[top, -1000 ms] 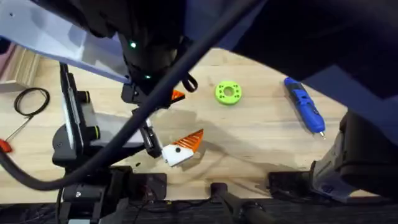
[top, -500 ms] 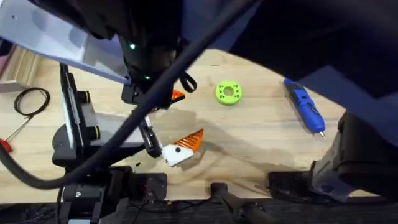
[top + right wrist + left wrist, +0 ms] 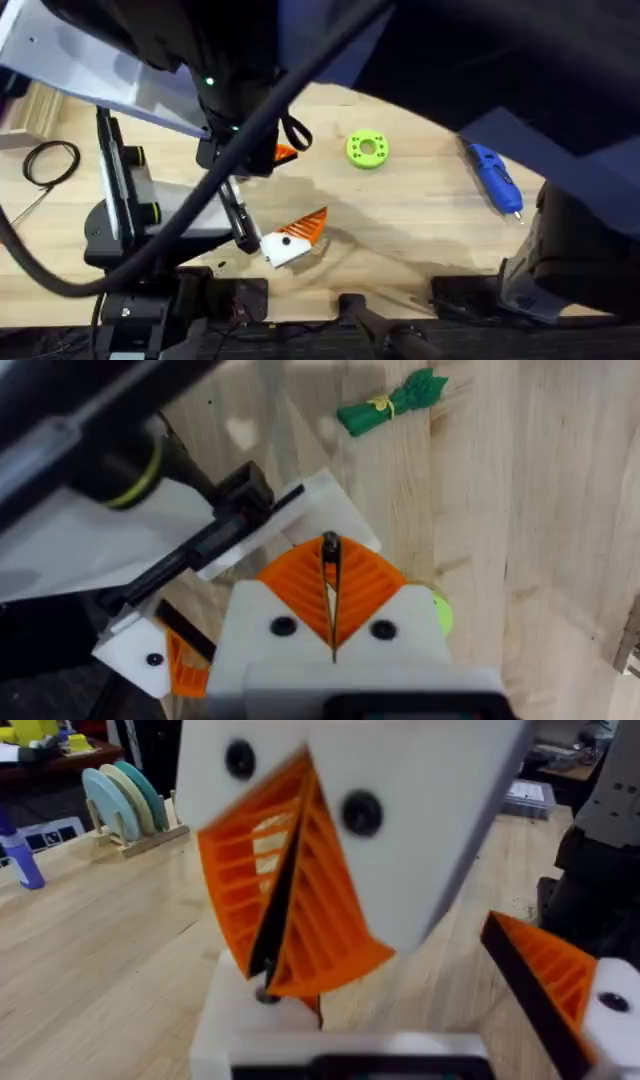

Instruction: Pick up the gripper from the table and insert it into the empty holder that is missing its gripper. Then pick up a screw, insert it into the mounting hole, and use the screwdriver to tighten it. Finally, clean up the table by picking up the vegetable and placing it into the bucket.

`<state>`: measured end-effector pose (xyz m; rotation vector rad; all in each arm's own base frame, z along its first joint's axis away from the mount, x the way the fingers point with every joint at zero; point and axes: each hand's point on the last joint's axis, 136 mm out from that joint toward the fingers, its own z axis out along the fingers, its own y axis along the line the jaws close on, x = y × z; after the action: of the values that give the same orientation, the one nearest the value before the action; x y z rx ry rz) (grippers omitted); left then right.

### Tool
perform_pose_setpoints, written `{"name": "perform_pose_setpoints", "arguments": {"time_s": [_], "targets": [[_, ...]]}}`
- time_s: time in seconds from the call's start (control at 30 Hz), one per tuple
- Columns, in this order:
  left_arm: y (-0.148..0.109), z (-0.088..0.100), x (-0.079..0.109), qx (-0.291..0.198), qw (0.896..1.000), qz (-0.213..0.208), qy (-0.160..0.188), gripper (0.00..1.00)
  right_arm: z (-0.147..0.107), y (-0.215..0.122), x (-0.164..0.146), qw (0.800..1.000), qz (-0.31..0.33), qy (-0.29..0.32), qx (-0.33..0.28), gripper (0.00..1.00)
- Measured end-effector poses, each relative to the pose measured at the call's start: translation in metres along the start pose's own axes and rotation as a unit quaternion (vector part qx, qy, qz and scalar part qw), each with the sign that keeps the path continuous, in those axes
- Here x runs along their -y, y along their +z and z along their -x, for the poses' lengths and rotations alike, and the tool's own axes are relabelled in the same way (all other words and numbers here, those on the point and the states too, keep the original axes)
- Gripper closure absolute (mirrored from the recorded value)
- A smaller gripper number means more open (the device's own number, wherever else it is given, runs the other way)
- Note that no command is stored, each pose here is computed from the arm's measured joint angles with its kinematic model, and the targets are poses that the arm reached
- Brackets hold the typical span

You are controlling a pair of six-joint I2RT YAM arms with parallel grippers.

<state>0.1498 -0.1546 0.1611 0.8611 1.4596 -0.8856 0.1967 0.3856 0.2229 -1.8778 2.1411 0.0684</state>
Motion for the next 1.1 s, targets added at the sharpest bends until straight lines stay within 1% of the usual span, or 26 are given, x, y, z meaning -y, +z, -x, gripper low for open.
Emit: {"name": "perform_pose_setpoints", "arguments": {"time_s": [0.27, 0.33, 0.67, 0.7, 0.8, 0.9, 0.93, 0.97, 1.1], "targets": [[0.000, 0.000, 0.000, 0.000, 1.000, 0.000, 0.000, 0.015, -0.001, 0.007, -0.001, 1.000, 0.003, -0.001, -0.009, 0.995], [0.000, 0.000, 0.000, -0.001, 1.000, 0.000, -0.005, 0.015, 0.000, 0.009, -0.001, 1.000, 0.003, -0.001, -0.011, 0.995], [0.000, 0.000, 0.000, -0.001, 1.000, 0.000, -0.005, 0.015, 0.000, 0.009, -0.001, 1.000, 0.003, -0.001, -0.011, 0.995], [0.000, 0.000, 0.000, -0.001, 1.000, 0.000, -0.006, 0.015, 0.000, 0.009, -0.001, 1.000, 0.004, 0.001, -0.011, 0.934], [0.000, 0.000, 0.001, -0.001, 1.000, -0.002, -0.008, 0.015, 0.000, 0.009, 0.002, 1.000, -0.002, -0.001, -0.010, 0.494], [0.000, 0.000, 0.001, -0.001, 1.000, -0.002, -0.007, 0.015, -0.003, 0.008, 0.006, 1.000, -0.005, -0.001, -0.014, 0.103], [0.000, 0.000, 0.001, 0.000, 1.000, -0.002, -0.006, 0.015, -0.004, 0.007, 0.008, 1.000, -0.006, 0.001, -0.013, 0.071], [0.000, 0.000, 0.001, 0.000, 1.000, -0.002, -0.005, 0.015, -0.004, 0.007, 0.009, 1.000, -0.006, 0.003, -0.012, 0.063], [0.000, 0.000, 0.001, 0.000, 1.000, -0.002, -0.003, 0.015, -0.006, 0.007, 0.010, 1.000, -0.004, 0.008, -0.013, 0.058]]}}
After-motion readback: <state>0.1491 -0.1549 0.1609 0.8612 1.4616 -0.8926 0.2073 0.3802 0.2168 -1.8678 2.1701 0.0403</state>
